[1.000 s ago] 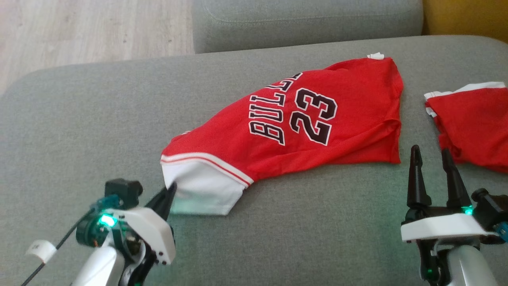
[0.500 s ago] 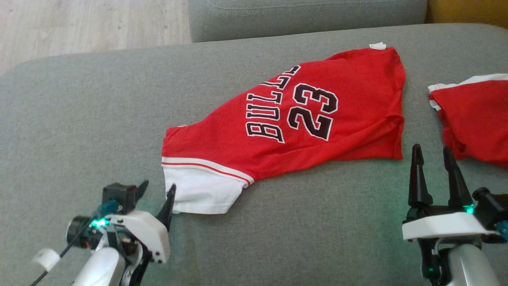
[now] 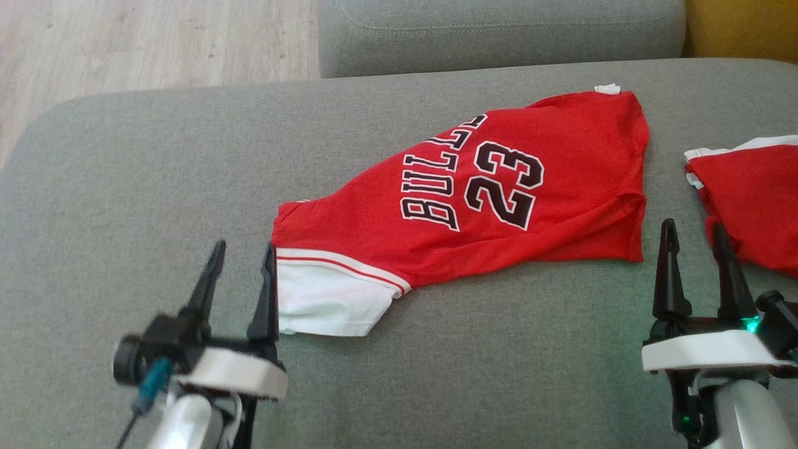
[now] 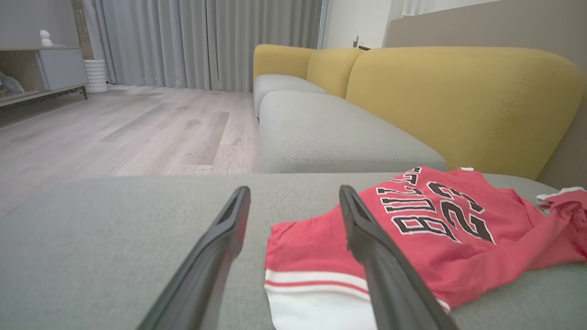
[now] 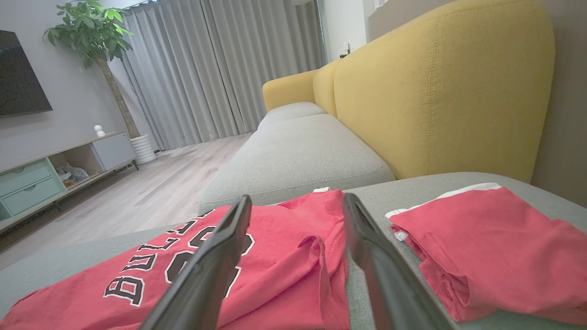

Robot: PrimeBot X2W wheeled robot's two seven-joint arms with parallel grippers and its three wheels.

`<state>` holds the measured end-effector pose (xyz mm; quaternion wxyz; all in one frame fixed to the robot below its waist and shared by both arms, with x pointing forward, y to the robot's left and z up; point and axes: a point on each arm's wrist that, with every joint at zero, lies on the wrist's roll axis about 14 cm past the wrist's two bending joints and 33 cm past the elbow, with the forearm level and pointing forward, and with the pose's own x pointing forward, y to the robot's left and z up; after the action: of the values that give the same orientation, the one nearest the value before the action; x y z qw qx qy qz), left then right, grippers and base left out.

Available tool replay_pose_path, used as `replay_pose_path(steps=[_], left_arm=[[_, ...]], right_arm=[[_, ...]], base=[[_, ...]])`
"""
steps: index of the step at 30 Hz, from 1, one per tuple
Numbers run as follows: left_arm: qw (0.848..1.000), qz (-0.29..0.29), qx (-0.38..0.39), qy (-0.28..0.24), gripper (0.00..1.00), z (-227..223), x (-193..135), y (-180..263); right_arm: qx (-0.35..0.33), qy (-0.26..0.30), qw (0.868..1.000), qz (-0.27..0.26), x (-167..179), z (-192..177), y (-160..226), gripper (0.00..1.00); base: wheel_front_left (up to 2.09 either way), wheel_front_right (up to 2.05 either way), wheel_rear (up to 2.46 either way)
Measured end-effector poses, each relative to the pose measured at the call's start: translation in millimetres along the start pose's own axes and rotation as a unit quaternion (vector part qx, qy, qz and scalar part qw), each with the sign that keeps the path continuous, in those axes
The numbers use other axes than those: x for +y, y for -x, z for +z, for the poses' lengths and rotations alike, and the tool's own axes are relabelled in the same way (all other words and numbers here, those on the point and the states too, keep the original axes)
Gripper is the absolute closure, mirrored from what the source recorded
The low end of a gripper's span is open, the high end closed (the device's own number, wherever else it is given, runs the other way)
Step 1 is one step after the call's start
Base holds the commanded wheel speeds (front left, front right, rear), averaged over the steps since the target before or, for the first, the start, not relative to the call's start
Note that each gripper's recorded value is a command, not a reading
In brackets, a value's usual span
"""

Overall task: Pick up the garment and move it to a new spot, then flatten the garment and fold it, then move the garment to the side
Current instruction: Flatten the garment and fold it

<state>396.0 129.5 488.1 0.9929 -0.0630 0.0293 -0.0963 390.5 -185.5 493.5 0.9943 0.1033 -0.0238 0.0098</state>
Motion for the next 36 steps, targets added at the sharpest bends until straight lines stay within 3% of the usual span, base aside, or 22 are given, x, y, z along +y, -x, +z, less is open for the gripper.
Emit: replay_pose_path(steps=[8, 16, 36], left_arm=[[0.999, 0.007, 0.041, 0.011, 0.00, -34, -3, 18], [0.988, -0.011, 0.152, -0.012, 0.00, -83, 0, 26], [0.960, -0.018, 0.276, -0.035, 0.00, -127, 5, 24]], right_arm=[[0.001, 0.001, 1.000, 0.002, 1, 0, 0, 0.00], [0.009, 0.001, 1.000, 0.000, 0, -6, 0, 0.00], [0.029, 0.002, 1.000, -0.009, -6, -20, 1, 0.00]], base=[[0.00, 0.00, 0.00], [0.00, 0.00, 0.00], [0.00, 0.00, 0.00]])
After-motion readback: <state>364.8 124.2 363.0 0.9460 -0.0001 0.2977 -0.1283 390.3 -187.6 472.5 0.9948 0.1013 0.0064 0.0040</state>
